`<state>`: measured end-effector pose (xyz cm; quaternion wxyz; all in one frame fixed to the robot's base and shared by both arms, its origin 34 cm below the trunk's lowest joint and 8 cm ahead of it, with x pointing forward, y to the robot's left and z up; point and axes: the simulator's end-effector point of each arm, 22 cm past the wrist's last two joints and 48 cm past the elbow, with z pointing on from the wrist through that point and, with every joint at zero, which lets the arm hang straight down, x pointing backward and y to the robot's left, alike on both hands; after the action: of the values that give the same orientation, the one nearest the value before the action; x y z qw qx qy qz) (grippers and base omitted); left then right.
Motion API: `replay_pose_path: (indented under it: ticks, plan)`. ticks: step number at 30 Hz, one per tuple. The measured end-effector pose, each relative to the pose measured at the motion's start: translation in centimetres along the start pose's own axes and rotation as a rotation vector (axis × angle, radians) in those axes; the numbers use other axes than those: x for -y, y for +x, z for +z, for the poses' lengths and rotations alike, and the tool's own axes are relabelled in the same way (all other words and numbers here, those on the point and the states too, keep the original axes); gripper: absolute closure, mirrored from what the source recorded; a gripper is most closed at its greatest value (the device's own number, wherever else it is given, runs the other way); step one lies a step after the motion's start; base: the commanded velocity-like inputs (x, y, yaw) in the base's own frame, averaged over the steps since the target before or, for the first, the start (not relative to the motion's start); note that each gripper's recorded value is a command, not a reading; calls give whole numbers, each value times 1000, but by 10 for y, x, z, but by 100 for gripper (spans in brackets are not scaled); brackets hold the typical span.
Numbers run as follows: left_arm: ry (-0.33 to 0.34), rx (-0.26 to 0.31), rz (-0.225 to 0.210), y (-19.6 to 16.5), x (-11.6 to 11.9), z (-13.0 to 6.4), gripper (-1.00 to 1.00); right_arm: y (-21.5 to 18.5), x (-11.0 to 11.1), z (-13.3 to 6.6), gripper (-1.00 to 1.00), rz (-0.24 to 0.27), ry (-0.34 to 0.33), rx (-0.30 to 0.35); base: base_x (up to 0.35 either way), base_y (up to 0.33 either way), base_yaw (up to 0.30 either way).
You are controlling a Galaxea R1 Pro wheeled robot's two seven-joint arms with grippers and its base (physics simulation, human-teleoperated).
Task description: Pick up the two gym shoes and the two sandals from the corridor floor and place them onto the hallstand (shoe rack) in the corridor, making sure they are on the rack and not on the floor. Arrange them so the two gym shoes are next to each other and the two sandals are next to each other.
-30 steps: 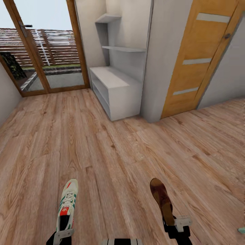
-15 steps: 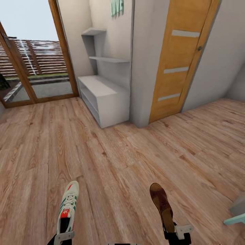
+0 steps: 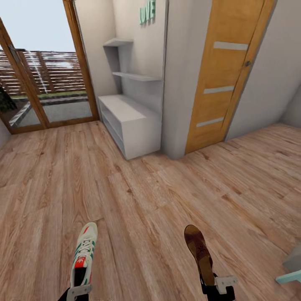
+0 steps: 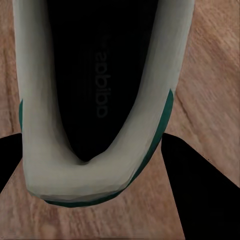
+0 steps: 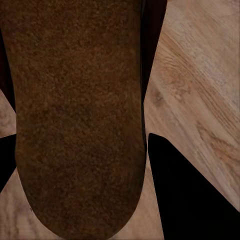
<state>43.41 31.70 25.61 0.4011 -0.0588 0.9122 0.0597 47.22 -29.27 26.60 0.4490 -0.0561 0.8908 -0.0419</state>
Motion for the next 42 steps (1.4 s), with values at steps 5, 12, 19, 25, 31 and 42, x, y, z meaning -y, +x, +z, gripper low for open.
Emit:
replay_pose_path:
  ticks: [5, 12, 19, 25, 31, 42]
  plan:
    - [-1, 0, -1, -10, -1, -5, 100, -10, 2, -4, 100, 0, 0, 0, 0, 0, 271]
    - [1, 1, 0, -11, 1, -6, 100, -11, 2, -4, 100, 0, 0, 1, 0, 0, 277]
    - [-2, 28, -4, -17, -1, -6, 100, -12, 2, -4, 100, 0, 1, 4, 0, 0, 277]
    - [-2, 38, -5, -18, -1, -7, 100, -14, 2, -4, 100, 1, 2, 7, 166, 33, 277]
    - [-3, 37, -8, -17, -2, -8, 100, -16, 2, -4, 100, 0, 1, 11, 267, 167, 277]
    - [-5, 34, -9, -14, -3, -11, 100, -19, 2, -4, 100, -1, 1, 18, 280, 198, 275]
